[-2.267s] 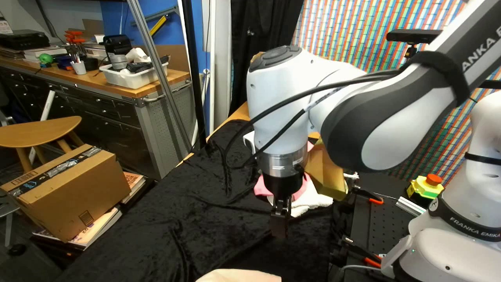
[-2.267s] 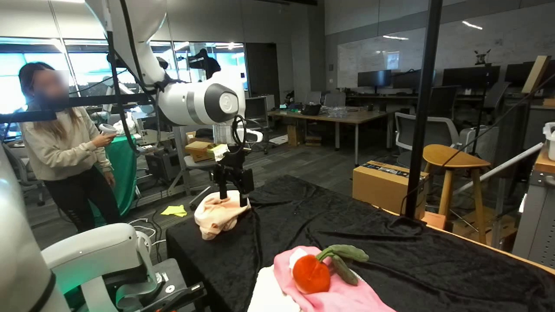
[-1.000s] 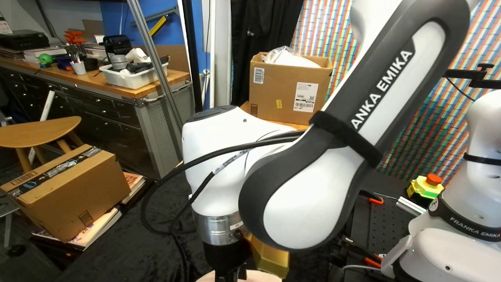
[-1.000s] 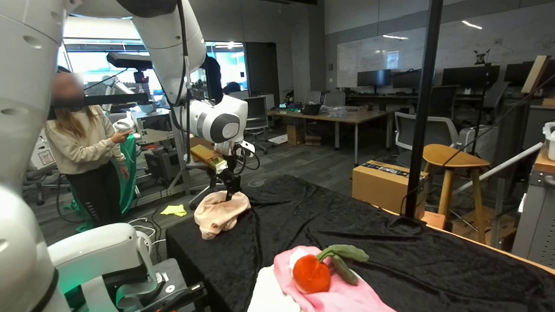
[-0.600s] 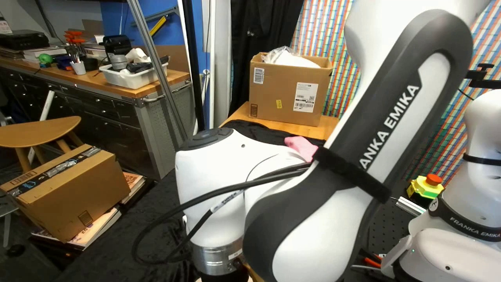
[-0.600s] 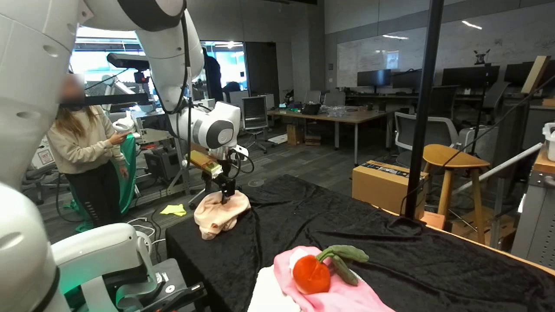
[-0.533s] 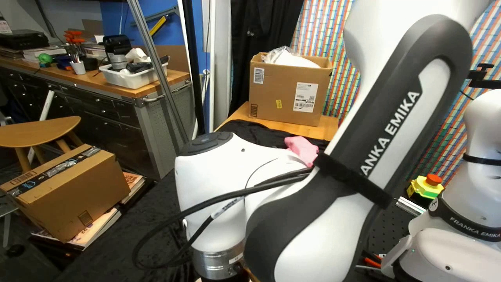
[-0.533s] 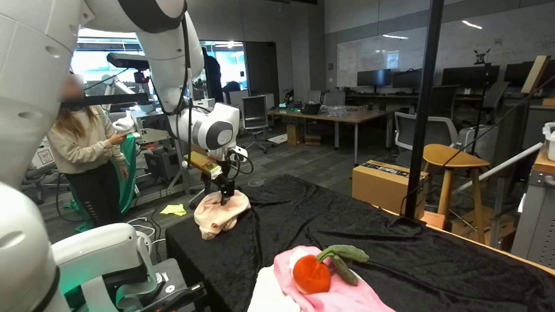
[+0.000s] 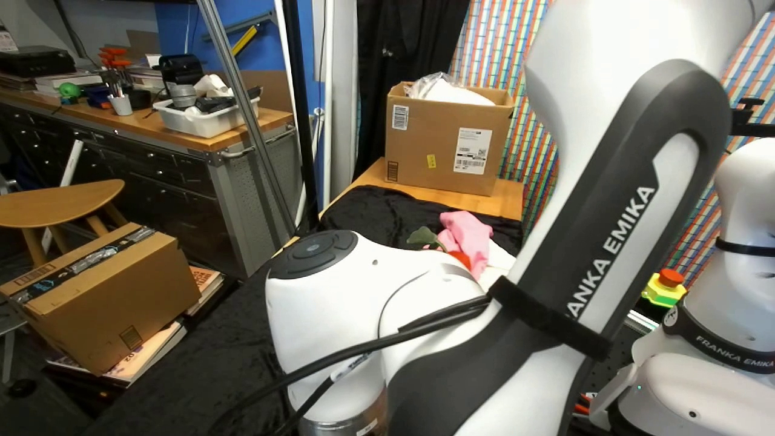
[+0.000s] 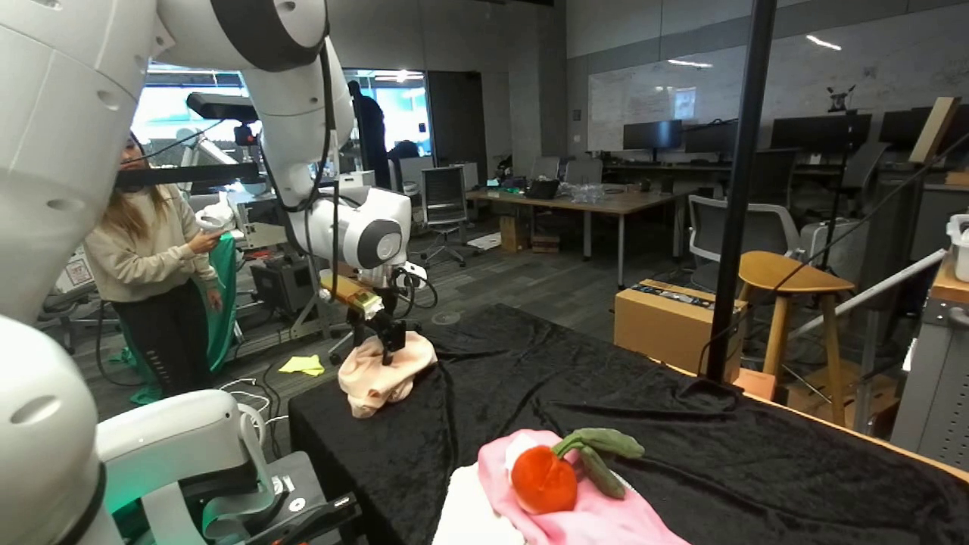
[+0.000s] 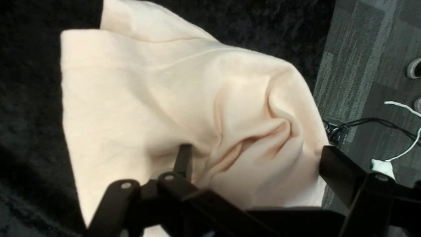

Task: Pile the white rope, towels, t-shirts and radish together on the right side of the table

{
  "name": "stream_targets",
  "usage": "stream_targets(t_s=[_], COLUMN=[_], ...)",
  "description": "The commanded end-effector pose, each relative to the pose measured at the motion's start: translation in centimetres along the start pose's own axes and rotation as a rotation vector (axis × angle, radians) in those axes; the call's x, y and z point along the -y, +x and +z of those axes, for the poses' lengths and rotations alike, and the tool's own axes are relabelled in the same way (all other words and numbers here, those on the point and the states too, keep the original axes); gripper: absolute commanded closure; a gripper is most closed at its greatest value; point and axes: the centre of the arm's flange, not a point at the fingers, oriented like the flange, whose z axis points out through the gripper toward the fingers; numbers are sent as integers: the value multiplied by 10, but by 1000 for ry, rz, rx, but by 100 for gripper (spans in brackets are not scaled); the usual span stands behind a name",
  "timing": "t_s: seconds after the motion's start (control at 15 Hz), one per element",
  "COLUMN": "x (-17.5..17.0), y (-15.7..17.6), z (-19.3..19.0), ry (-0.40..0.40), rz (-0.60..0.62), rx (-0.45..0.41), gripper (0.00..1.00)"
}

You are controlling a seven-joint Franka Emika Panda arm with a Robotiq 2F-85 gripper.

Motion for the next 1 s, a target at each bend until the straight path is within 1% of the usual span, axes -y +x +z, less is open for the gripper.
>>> stream_targets(t_s=[0.0,0.07,0.13,0.47,0.53,0.6,0.73,0.93], x=[7,7,6,2,2,1,0,-3], y=[8,9,9,9,9,9,9,7], z=[2,2,2,0,0,-1,-6,-22], ry=[-11,-12,-7,4,6,9,26,51], rz=[9,12,16,30,30,28,19,9], rx=[-21,-21,-19,-20,-19,-16,-9,-16], gripper=[0,0,17,58,64,74,87,95])
